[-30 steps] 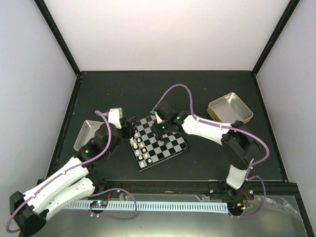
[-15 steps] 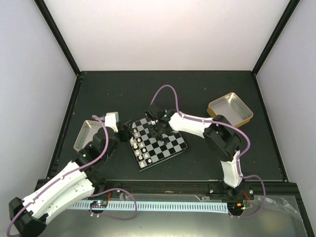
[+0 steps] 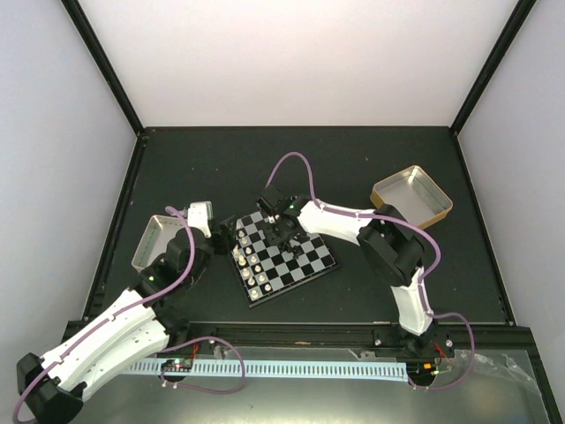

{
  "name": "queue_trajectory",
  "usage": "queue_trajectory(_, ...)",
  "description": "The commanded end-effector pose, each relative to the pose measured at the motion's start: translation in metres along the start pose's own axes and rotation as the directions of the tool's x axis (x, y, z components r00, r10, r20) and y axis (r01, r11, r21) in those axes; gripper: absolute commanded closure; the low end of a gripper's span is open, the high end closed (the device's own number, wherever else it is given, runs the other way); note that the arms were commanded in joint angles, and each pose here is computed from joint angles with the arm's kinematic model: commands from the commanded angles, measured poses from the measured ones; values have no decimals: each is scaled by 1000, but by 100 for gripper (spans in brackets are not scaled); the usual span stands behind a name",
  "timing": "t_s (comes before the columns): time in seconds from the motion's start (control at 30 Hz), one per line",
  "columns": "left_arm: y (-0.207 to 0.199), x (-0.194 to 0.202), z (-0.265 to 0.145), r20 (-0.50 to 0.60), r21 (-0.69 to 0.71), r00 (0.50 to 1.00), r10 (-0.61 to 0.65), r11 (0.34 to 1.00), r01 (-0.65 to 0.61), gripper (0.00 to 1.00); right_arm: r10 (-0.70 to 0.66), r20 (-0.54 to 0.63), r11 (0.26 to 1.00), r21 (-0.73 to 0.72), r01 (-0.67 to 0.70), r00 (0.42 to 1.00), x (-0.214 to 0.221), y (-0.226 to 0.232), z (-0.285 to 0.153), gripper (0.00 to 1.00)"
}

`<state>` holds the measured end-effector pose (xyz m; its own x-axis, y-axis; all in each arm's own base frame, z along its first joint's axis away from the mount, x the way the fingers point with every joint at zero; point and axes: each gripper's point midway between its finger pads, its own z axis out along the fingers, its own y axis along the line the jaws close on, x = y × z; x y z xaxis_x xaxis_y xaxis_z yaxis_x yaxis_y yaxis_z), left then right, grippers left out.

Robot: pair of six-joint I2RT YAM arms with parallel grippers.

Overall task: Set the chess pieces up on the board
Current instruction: Pick up the chess piece from the chessboard, then place the chess piece on the chessboard.

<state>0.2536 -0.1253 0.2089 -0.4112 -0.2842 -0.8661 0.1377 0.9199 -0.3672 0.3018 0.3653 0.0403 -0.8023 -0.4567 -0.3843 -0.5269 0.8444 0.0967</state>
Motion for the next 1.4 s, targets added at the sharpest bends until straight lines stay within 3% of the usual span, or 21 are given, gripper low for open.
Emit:
queue_trajectory(0.0, 1, -3, 0, 10, -3, 1000, -14, 1000, 14, 35, -14, -5, 1000, 11, 14, 1000, -1, 1, 8, 70)
queue_trajectory(0.1, 1, -2, 1, 7, -2, 1000, -15, 1000, 15, 35, -15, -12, 1000, 12, 15, 1000, 1, 1, 10, 71)
queue_trajectory(0.3, -2, -4, 0, 9, 9, 1000, -27, 1000, 26, 35, -24, 18, 1000, -1, 24, 1000, -3, 3, 4, 89)
queue_trajectory(0.57, -13, -13, -3, 0, 63, 996, -84, 995, 83, 33, -66, 273, 990, -104, 97, 960, -37, 19, -49, 91)
queue_trajectory(0.77, -44, -20, -9, -79, 217, 980, -185, 956, 198, 29, -93, 534, 954, -193, 228, 840, -54, 36, -110, 90)
queue_trajectory(0.97, -80, -17, -11, -231, 365, 902, -365, 827, 427, 22, -67, 744, 895, -251, 370, 665, -42, 48, -171, 89)
queue_trajectory(1.23, -120, -23, -22, -352, 534, 862, -365, 678, 505, 20, -89, 845, 854, -208, 477, 528, -22, 50, -208, 89)
queue_trajectory(1.37, -126, -18, -19, -392, 522, 862, -322, 694, 497, 29, -99, 863, 848, -187, 495, 496, -19, 51, -219, 90)
